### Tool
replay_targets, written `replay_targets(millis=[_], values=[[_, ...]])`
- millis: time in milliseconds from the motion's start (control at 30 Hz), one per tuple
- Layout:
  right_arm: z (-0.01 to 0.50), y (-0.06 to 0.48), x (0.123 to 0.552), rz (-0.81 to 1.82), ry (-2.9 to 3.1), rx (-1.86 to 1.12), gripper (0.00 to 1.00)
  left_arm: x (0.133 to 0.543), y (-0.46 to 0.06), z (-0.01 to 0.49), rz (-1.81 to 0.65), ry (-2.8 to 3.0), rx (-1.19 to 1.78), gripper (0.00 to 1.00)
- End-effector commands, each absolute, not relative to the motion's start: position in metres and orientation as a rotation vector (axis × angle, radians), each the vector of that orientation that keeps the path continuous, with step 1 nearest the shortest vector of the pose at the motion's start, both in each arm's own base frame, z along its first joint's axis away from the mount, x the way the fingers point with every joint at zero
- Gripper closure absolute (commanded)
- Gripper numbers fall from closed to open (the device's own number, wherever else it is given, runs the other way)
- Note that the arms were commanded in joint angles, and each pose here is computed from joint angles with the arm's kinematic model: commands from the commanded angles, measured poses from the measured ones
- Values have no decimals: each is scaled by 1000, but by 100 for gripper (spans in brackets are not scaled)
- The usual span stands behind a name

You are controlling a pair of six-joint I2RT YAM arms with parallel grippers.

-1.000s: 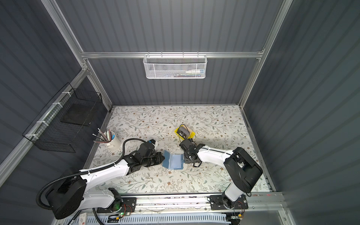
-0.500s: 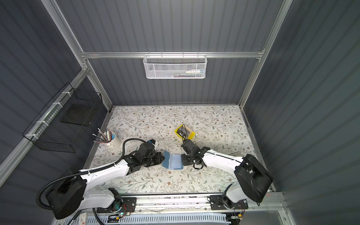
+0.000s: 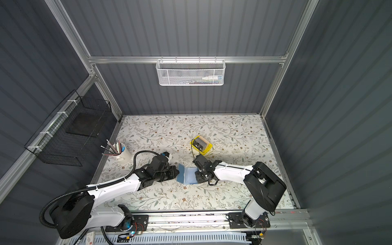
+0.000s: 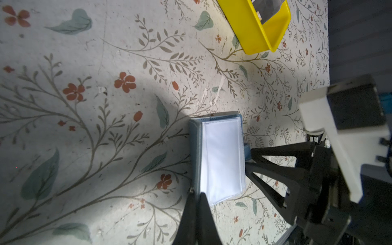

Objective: Insert credit cards into a card holder
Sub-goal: Open the card holder at the center of the table.

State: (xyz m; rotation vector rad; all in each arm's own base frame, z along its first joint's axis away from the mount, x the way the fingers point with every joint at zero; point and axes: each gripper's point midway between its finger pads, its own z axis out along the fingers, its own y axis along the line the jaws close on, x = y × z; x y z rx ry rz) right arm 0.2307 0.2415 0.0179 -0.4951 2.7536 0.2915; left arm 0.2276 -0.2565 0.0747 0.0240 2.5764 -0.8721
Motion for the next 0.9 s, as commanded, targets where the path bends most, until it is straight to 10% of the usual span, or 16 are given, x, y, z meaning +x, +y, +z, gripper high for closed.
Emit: replay_targets(millis=[0, 867], values=[[21, 241, 247, 235, 2709, -457, 66, 214, -258, 72, -880, 2612, 127, 100], [32, 223, 256, 388, 2647, -316, 60, 212, -254, 65, -842, 2660, 111, 100]])
